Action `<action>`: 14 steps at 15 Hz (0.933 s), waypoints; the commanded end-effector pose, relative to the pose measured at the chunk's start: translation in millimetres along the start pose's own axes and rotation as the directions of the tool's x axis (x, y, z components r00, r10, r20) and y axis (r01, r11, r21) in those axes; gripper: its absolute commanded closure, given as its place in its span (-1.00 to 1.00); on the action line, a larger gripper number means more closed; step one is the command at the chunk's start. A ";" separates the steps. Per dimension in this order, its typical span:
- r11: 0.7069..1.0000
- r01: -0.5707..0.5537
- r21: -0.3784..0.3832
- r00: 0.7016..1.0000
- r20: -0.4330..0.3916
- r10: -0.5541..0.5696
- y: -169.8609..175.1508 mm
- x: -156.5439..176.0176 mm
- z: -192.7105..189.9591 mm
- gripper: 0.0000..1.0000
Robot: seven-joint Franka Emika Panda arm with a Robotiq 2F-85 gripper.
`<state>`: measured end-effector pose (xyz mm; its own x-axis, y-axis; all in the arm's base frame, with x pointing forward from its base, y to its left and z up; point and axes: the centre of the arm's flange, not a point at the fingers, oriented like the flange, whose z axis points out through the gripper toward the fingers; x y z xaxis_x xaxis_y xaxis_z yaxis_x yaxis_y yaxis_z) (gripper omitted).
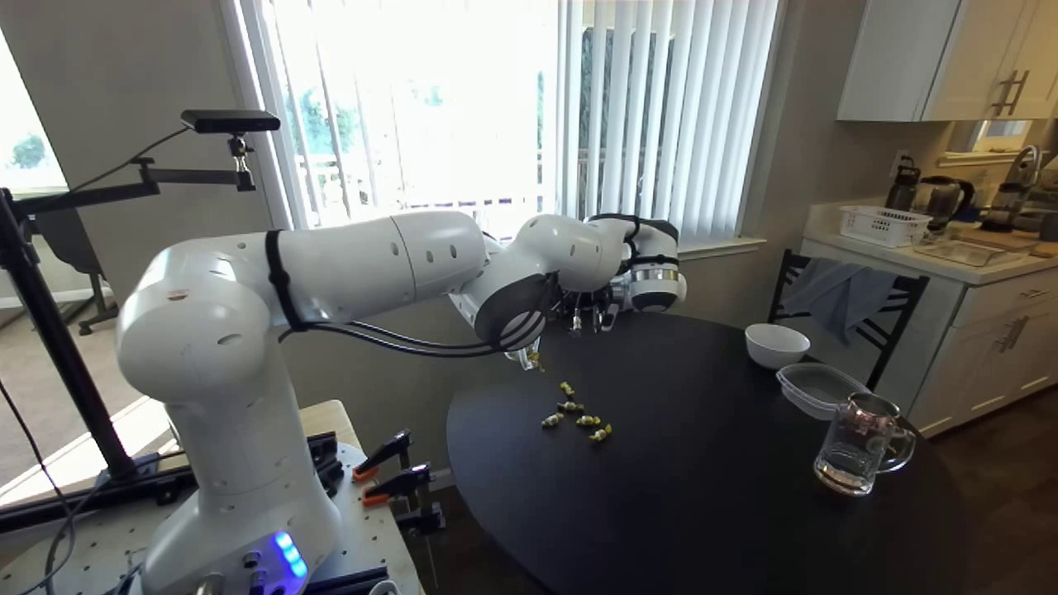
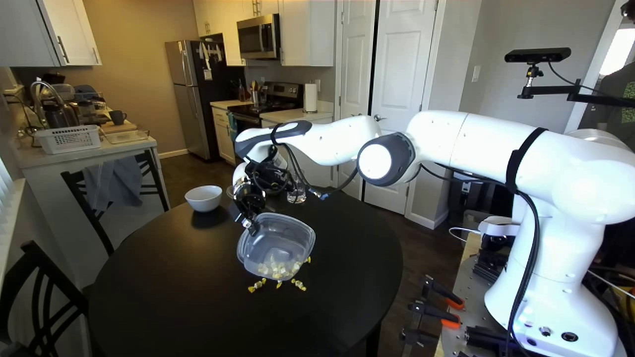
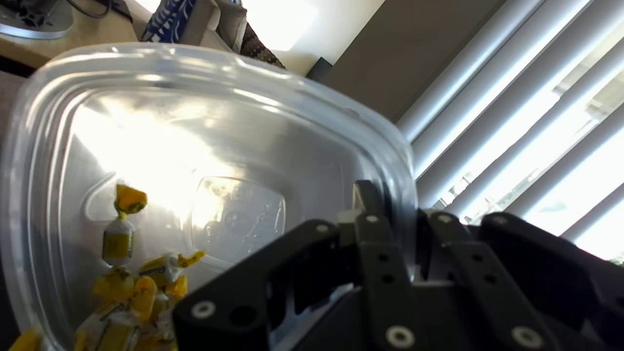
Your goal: Pick up the clear lunch box with candy and pour all the candy onto the table
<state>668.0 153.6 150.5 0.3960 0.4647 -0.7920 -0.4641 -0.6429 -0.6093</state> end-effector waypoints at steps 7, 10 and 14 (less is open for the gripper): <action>0.979 -0.072 0.193 0.996 0.071 0.059 -30.5 33.0 -64.5 0.97; 0.970 -0.072 0.234 0.997 0.041 0.064 -27.4 30.5 -76.0 0.97; 0.973 -0.095 0.208 0.994 -0.028 0.103 -26.3 33.3 -76.3 0.97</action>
<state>688.9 134.3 158.5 0.3750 0.4318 -0.8203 -0.6465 -0.5124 -0.5652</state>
